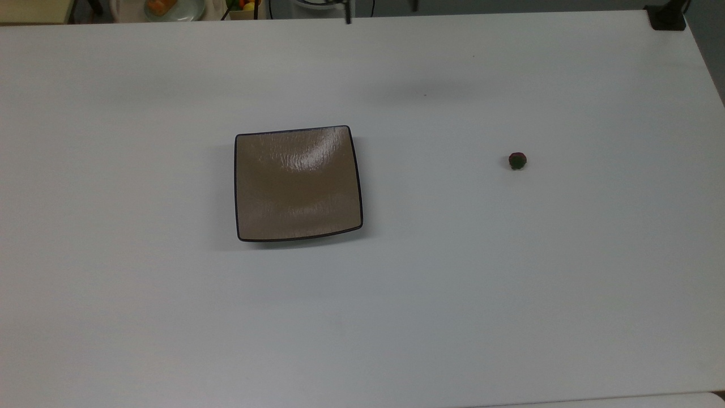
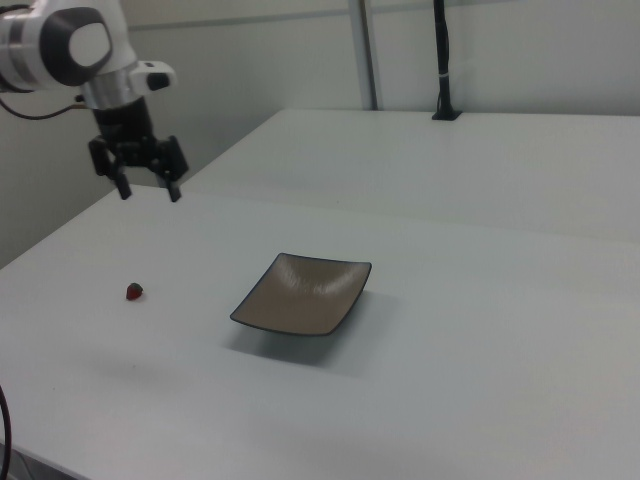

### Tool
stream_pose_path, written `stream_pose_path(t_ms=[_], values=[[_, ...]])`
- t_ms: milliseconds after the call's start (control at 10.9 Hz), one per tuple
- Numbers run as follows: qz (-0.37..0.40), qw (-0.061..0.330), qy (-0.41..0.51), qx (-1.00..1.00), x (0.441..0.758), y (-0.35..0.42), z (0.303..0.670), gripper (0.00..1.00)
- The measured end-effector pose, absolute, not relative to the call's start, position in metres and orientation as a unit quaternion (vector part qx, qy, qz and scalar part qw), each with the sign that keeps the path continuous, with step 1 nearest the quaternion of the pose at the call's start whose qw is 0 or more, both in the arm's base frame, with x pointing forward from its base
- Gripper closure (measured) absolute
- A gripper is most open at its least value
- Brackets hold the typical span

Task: Strawberries on a ceramic plate
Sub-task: 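Move the open gripper from above the plate toward the strawberry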

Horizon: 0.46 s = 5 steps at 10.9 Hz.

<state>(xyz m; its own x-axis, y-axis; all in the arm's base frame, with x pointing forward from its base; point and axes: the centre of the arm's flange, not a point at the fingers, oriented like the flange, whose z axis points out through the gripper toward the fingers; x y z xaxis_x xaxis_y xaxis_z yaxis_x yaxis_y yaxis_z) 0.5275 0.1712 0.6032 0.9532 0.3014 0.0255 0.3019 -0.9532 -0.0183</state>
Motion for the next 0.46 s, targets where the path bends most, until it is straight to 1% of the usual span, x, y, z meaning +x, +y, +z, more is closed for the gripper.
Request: stream_pose_path(t_ms=[275,459], values=[[-0.014,0.015,-0.137,-0.990,0.511,0.235,0.606,0.00],[-0.007,0.021,-0.122,-0.992,0.500,0.284,0.597,0.00]])
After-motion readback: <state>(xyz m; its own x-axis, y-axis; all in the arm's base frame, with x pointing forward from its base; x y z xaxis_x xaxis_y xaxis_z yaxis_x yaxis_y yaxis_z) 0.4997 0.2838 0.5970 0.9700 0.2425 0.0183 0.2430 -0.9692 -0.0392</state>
